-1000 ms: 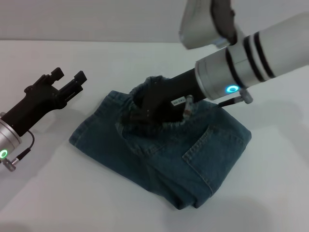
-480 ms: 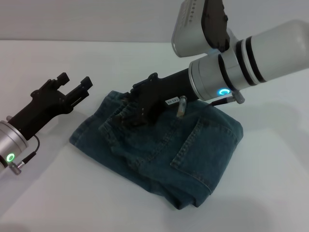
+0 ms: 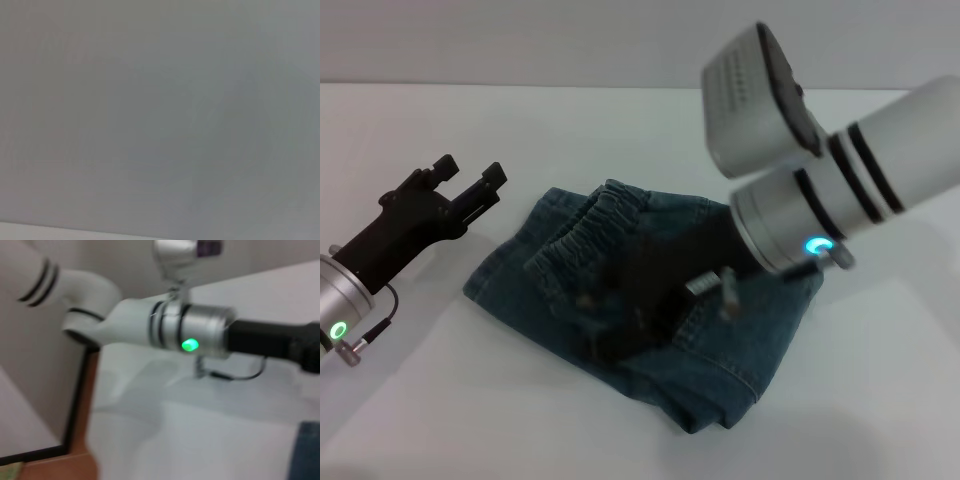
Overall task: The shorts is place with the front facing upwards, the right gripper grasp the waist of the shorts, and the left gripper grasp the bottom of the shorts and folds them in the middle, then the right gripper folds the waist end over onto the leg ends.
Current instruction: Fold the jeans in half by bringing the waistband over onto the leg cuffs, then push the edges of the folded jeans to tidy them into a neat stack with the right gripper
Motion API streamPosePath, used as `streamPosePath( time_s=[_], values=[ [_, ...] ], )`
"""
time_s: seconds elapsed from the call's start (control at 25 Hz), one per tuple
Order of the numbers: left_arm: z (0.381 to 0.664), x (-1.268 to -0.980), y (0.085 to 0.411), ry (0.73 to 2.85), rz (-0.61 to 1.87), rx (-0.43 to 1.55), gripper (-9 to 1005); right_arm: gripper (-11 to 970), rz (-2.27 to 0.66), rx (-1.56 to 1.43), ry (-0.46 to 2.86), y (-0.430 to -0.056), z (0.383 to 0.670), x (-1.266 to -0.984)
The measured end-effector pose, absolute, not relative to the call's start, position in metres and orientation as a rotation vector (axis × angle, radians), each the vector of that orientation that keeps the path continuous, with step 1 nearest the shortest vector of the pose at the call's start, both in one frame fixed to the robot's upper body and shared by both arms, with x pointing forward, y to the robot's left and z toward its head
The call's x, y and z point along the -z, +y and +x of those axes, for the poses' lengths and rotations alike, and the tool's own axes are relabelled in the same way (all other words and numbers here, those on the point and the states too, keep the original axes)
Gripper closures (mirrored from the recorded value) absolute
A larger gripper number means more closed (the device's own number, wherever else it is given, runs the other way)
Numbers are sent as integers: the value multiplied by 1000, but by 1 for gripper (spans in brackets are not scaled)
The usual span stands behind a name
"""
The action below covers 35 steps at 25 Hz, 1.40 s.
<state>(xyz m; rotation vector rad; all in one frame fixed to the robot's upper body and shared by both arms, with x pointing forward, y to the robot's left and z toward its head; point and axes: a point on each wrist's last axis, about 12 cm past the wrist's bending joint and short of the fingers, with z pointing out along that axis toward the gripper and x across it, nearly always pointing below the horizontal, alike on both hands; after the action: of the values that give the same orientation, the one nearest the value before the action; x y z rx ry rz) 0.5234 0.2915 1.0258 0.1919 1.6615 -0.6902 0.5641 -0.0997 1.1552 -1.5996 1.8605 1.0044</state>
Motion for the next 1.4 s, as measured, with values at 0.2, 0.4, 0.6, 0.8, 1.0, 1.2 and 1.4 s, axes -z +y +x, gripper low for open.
streamPosePath(
  time_s=[0.2, 0.4, 0.6, 0.8, 1.0, 1.2, 1.4],
  values=[
    [524, -1026, 293, 1663, 191, 683, 186, 410, -1637, -1146, 1920, -116, 552, -1155],
    [527, -1026, 292, 1669, 192, 678, 187, 410, -1638, -1145, 2037, -128, 550, -1140],
    [528, -1025, 291, 1677, 197, 666, 187, 410, -1632, -1143, 2125, -133, 547, -1123],
    [529, -1025, 290, 1675, 186, 667, 186, 411, -1619, -1141, 2172, -137, 546, -1115],
    [528, -1025, 291, 1676, 171, 661, 186, 411, -1615, -1114, 2223, -143, 546, -1112],
    [528, -1024, 292, 1676, 166, 659, 187, 411, -1615, -1064, 2278, -148, 547, -1107],
    [528, -1024, 292, 1675, 160, 657, 187, 410, -1565, -1020, 2312, -157, 554, -1108]
  ],
)
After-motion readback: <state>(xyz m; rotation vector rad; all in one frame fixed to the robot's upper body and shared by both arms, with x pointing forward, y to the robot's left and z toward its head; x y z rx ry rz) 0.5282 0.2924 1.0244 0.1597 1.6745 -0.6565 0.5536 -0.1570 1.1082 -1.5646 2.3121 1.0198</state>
